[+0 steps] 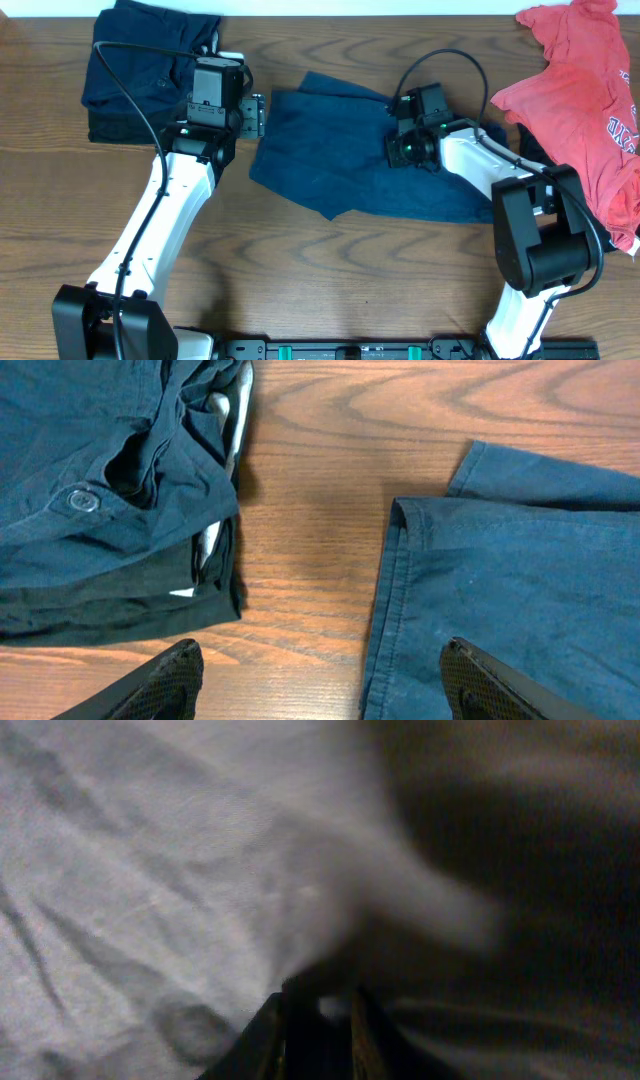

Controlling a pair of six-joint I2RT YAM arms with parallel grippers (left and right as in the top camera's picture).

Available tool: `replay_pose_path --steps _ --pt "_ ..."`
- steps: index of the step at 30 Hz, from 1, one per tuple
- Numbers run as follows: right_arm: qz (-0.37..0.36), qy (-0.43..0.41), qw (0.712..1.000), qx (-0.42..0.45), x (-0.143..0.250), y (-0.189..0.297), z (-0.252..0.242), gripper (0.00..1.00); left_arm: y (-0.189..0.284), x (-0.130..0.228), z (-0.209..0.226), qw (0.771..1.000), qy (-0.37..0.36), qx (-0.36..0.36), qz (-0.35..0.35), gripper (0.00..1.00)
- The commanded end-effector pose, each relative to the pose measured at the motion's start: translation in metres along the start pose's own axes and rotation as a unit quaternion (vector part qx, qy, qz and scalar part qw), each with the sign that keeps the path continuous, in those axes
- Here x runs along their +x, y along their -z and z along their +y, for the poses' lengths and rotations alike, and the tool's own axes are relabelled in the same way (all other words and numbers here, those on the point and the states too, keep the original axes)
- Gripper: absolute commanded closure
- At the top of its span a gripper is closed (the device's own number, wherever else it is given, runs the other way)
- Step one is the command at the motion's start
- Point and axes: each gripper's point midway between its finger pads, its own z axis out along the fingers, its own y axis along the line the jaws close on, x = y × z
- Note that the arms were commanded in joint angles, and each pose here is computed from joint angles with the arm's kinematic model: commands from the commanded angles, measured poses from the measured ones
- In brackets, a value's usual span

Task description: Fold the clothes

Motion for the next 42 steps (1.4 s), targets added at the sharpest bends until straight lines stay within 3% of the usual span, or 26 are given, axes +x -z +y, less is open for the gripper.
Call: replay_pose_path --steps 1,8,12,18,26,30,34,39,42 --pt "0.081 0.043 0.996 -0.018 0.045 -0.017 0.015 0.71 0.000 -0.002 0.005 1.000 -0.007 -0.010 0.002 0.22" --pt "0.206 0.068 0.976 -0.021 0.106 -0.002 0.024 0.62 -0.002 0.008 0.005 1.000 -0.009 -0.011 0.015 0.22" --pt "0.212 0.069 0.974 -0.030 0.109 0.000 0.027 0.57 -0.002 0.013 0.005 1.000 -0.011 -0.012 0.025 0.22" --pt "0.162 0.069 0.982 -0.064 0.061 0.014 0.043 0.53 -0.002 0.022 0.004 0.999 0.005 -0.008 0.044 0.20" --pt "0.077 0.049 0.995 -0.049 -0.019 0.088 0.053 0.48 0.007 0.063 -0.039 0.984 0.017 0.118 0.135 0.19" --pt "0.055 -0.003 0.998 -0.036 -0.032 0.115 0.033 0.48 0.002 0.087 -0.054 0.973 -0.015 0.143 0.180 0.29" --pt "0.059 -0.056 0.997 -0.020 -0.028 0.129 -0.004 0.48 -0.018 0.108 -0.064 0.964 -0.043 0.148 0.216 0.54" --pt "0.057 -0.104 0.993 -0.008 -0.025 0.136 -0.034 0.59 -0.046 0.125 -0.078 0.959 -0.059 0.151 0.234 0.78" --pt "0.053 -0.121 0.991 -0.004 -0.025 0.138 -0.043 0.61 -0.071 0.126 -0.079 0.963 -0.064 0.137 0.222 0.81"
